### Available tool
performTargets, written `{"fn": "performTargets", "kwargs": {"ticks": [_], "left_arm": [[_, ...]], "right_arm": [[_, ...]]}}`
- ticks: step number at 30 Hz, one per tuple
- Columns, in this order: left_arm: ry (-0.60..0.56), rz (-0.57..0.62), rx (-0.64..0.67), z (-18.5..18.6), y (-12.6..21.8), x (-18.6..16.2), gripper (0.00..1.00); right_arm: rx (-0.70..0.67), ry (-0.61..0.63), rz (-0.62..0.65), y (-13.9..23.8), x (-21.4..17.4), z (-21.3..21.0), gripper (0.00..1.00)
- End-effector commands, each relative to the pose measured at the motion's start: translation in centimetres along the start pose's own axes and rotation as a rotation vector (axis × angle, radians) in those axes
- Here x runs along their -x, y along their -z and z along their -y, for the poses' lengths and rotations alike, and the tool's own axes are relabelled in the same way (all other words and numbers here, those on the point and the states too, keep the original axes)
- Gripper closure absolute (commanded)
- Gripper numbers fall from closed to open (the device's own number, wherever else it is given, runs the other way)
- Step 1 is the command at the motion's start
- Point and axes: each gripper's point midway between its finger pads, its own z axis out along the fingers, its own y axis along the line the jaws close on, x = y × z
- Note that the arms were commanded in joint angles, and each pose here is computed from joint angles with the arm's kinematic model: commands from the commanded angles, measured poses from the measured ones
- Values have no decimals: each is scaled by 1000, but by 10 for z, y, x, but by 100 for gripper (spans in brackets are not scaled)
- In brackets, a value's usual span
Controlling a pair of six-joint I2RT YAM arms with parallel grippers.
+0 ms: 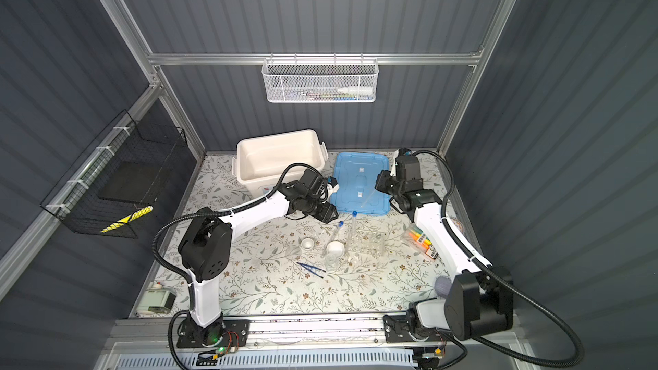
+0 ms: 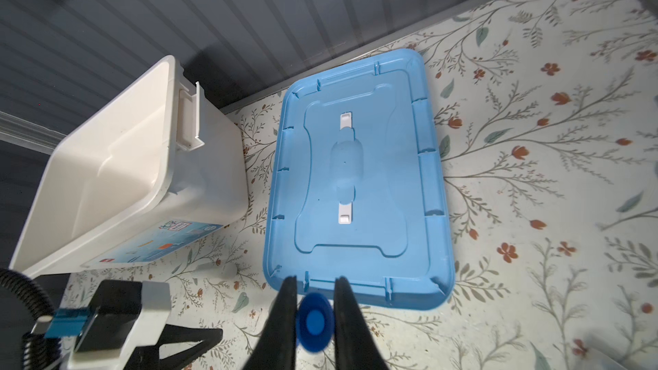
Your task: Organize the chemistry lab equipment
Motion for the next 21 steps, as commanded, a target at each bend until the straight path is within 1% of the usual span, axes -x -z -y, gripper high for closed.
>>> {"fn": "performTargets", "kwargs": {"ticks": [1,4,8,14,21], "left_arm": [[51,-38,-11,5,3,-12,42],[77,-56,-7,4,2,-18,42],[102,-78,-10,4,0,-24,42],[104,-97,-8,7,1,-29,42],[127,-110,9,8,3,-36,42]], "right_arm": [[-100,95,39,14,-6,9,83],[-121,145,70,25,-13,3,82],[-145,181,115,40,-20,-2,82],[-150,234,182,56,-26,-12,83],[-134,275,179,62,-43,-23,81]]}}
